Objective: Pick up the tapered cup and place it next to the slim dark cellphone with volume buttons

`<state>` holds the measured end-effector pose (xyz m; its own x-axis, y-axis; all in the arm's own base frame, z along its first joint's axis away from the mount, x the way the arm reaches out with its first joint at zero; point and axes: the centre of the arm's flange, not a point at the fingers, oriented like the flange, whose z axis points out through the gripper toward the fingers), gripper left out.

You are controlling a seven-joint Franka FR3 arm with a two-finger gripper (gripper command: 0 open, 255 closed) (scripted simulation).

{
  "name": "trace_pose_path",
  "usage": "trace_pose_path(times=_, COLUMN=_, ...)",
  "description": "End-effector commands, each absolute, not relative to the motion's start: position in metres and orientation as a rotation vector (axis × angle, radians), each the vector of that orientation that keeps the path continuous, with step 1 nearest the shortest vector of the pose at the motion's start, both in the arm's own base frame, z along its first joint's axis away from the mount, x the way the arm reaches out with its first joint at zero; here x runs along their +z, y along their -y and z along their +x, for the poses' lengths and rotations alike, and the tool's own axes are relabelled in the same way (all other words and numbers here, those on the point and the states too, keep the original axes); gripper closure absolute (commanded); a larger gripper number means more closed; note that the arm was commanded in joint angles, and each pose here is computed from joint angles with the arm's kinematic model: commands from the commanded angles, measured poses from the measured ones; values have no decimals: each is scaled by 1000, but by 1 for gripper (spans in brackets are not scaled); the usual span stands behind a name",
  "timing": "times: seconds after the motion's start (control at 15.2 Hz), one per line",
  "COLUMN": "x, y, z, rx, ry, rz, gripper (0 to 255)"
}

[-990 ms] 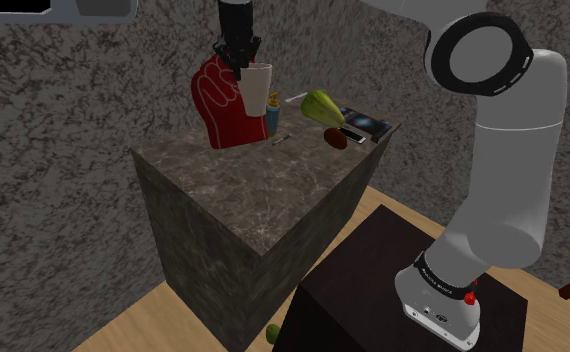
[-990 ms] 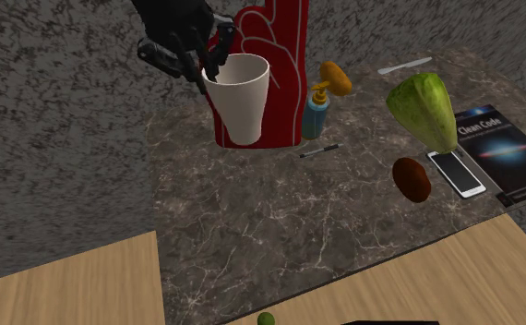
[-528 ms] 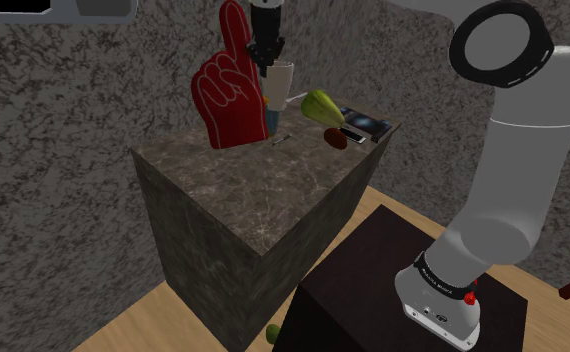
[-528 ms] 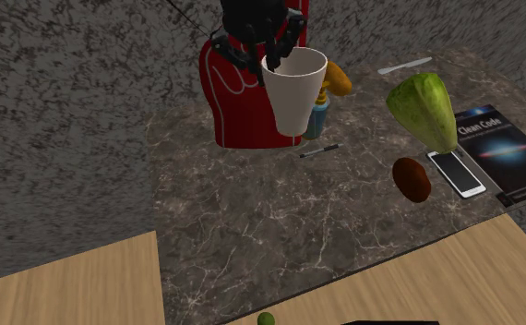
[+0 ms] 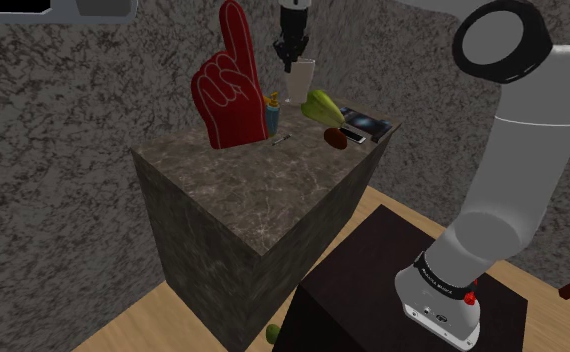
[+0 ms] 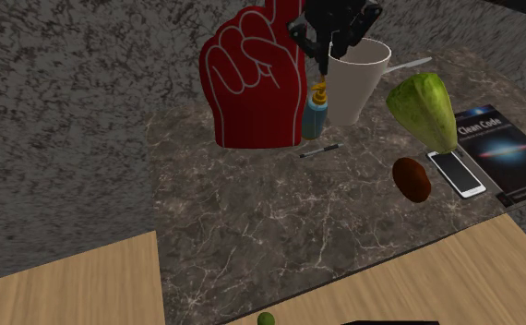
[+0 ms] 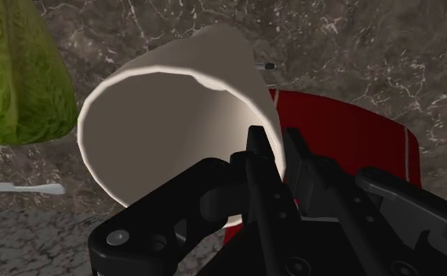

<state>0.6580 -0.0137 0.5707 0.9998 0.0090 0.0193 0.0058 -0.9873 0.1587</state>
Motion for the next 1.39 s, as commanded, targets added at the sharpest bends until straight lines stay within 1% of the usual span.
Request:
trace_pose_path(times=0.0, x=572, y=39, z=659, rx=30, ry=-13, rz=2982, gripper=255)
trace_pose_path(times=1.12, x=572, y=263, z=667, rx=30, ry=-13, rz=2982, gripper=255)
trace_pose_path(times=1.32, x=556, y=263, z=667, rx=30, ry=-13, rz=2982, gripper=255)
